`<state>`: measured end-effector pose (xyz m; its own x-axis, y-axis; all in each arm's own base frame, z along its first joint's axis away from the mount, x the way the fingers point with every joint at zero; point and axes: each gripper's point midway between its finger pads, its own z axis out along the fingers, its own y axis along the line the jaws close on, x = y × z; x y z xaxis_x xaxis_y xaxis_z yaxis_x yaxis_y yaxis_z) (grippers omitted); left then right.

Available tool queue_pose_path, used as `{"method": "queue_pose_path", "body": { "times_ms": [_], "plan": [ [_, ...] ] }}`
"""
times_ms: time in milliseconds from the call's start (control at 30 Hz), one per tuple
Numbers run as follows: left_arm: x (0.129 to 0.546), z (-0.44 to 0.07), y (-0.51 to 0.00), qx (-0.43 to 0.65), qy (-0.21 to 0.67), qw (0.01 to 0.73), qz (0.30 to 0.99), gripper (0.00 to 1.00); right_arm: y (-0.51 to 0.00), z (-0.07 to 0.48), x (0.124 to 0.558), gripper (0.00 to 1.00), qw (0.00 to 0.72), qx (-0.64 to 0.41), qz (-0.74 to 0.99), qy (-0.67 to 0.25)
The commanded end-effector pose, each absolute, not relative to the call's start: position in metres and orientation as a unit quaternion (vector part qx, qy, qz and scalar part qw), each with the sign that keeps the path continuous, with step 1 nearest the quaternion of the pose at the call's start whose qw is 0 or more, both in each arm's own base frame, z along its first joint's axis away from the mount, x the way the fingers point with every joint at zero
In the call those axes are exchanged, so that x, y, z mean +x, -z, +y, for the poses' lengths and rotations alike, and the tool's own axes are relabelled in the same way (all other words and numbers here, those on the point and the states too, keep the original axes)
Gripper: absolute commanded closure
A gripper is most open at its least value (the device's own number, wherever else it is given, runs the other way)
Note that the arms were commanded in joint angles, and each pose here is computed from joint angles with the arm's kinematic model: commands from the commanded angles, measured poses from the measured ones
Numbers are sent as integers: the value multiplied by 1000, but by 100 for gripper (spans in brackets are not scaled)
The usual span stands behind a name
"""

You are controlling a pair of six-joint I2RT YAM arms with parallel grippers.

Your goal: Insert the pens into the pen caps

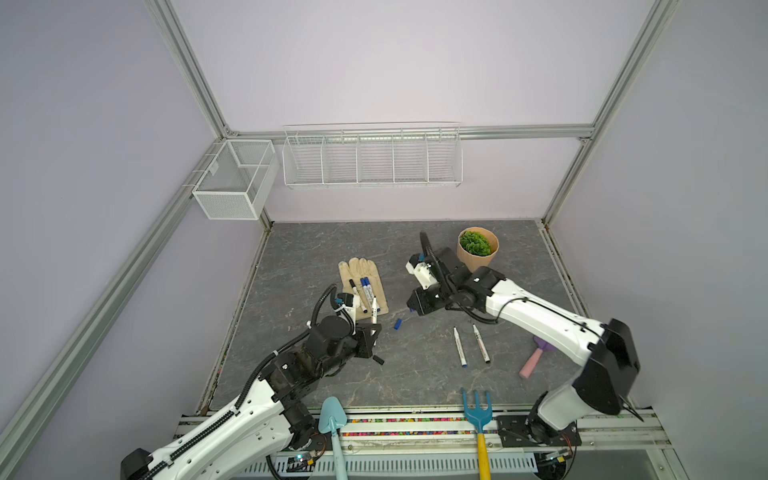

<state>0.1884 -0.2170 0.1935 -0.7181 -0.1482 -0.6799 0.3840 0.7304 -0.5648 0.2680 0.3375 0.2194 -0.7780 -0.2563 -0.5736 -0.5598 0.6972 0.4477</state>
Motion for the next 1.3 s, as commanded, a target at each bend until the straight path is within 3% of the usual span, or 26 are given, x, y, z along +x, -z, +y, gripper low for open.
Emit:
{"method": "queue_pose_path", "body": {
  "times_ms": [0,367,1267],
  "plan": [
    [180,-235,-210,118,412,378,821,100,-254,364,264,93,266,-219,842,-414],
    [178,-237,-213,120,424,378,814,100,-271,389,268,93,272,-197,801,-495],
    [188,-238,-224,108,421,399,808,100,-266,384,225,93,189,-258,792,-520]
  ]
}}
